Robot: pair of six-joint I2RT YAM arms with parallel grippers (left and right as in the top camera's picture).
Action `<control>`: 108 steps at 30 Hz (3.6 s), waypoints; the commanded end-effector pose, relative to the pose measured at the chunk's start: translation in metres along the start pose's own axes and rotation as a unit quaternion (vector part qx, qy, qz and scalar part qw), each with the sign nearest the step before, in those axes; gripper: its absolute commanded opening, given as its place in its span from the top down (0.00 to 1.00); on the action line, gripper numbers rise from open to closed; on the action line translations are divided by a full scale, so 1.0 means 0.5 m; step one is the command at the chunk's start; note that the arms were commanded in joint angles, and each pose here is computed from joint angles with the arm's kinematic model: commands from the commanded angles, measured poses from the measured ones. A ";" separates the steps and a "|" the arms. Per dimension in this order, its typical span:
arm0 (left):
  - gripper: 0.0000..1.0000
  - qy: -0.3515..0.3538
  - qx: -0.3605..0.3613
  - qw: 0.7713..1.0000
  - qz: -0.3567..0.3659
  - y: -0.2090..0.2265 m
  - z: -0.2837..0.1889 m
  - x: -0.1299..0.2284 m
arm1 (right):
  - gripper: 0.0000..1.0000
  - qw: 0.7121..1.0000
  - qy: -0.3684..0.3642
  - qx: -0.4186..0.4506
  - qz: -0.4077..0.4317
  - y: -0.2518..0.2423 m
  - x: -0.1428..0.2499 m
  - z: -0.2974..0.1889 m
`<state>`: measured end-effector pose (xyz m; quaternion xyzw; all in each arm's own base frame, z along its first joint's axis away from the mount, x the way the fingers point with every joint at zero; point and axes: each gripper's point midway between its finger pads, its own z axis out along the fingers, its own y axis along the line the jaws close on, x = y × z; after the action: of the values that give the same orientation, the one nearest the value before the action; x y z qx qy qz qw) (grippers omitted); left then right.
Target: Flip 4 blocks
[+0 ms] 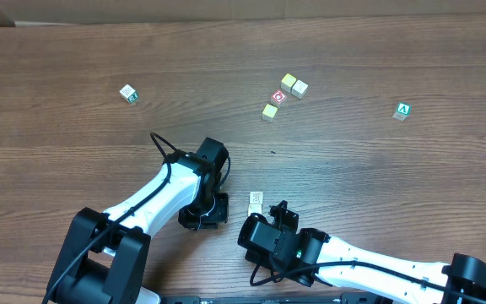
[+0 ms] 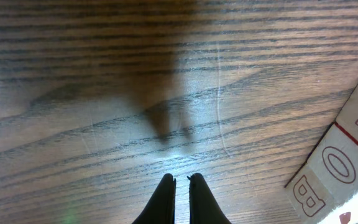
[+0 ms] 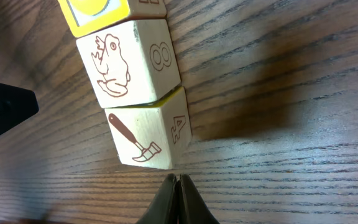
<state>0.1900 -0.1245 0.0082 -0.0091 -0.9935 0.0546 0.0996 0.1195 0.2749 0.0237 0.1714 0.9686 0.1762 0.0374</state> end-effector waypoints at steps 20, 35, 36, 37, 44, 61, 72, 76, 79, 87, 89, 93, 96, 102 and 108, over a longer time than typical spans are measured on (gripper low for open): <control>0.96 -0.010 0.006 1.000 0.013 -0.003 -0.013 -0.006 | 0.96 0.999 -0.027 -0.009 0.015 0.005 -0.019 -0.007; 0.96 -0.012 0.007 1.000 0.015 -0.004 -0.013 -0.008 | 0.96 0.998 -0.033 -0.045 0.005 0.028 -0.018 -0.049; 0.96 -0.015 0.008 1.000 0.016 -0.006 -0.014 -0.010 | 0.96 0.998 -0.038 -0.051 0.000 0.031 -0.021 -0.059; 0.96 -0.023 0.011 1.000 0.017 -0.008 -0.016 -0.016 | 0.96 0.997 -0.046 -0.060 -0.005 0.034 -0.025 -0.074; 0.96 -0.141 0.050 0.988 0.045 -0.057 -0.137 -0.087 | 0.96 0.991 -0.087 -0.077 -0.071 0.012 -0.048 -0.161; 0.96 -0.504 0.074 0.842 0.178 -0.041 -0.675 0.105 | 0.59 0.933 -0.298 0.009 -0.201 -0.033 -0.265 -0.503; 0.96 -0.637 0.132 0.739 0.177 0.089 -0.765 0.428 | 0.00 0.910 -0.382 0.017 -0.160 -0.046 -0.315 -0.652; 0.94 -0.669 0.150 0.707 0.174 0.125 -0.751 0.500 | 0.00 0.910 -0.381 0.019 -0.160 -0.048 -0.314 -0.651; 0.52 -0.686 0.153 0.691 0.170 0.147 -0.737 0.533 | 0.00 0.913 -0.373 0.017 -0.163 -0.046 -0.310 -0.645; 0.00 -0.664 0.143 0.714 0.171 0.158 -0.696 0.537 | 0.00 0.917 -0.362 0.007 -0.167 -0.040 -0.303 -0.639; 0.00 -0.652 0.139 0.726 0.172 0.161 -0.679 0.537 | 0.00 0.917 -0.362 0.007 -0.167 -0.040 -0.303 -0.639; 0.00 -0.636 0.134 0.740 0.173 0.165 -0.658 0.539 | 0.00 0.917 -0.362 0.007 -0.167 -0.040 -0.303 -0.639; 0.00 -0.635 0.133 0.741 0.173 0.166 -0.656 0.539 | 0.00 0.917 -0.362 0.007 -0.167 -0.040 -0.303 -0.639; 0.00 -0.625 0.129 0.750 0.173 0.169 -0.643 0.540 | 0.00 0.917 -0.361 0.008 -0.167 -0.040 -0.303 -0.639; 0.00 -0.624 0.129 0.751 0.173 0.169 -0.642 0.540 | 0.00 0.917 -0.362 0.007 -0.167 -0.040 -0.303 -0.639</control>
<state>-0.0104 0.0006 0.3662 -0.1321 -0.7980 0.1923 -0.5557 0.2123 0.1012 0.3096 0.0569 0.9088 0.0803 0.4054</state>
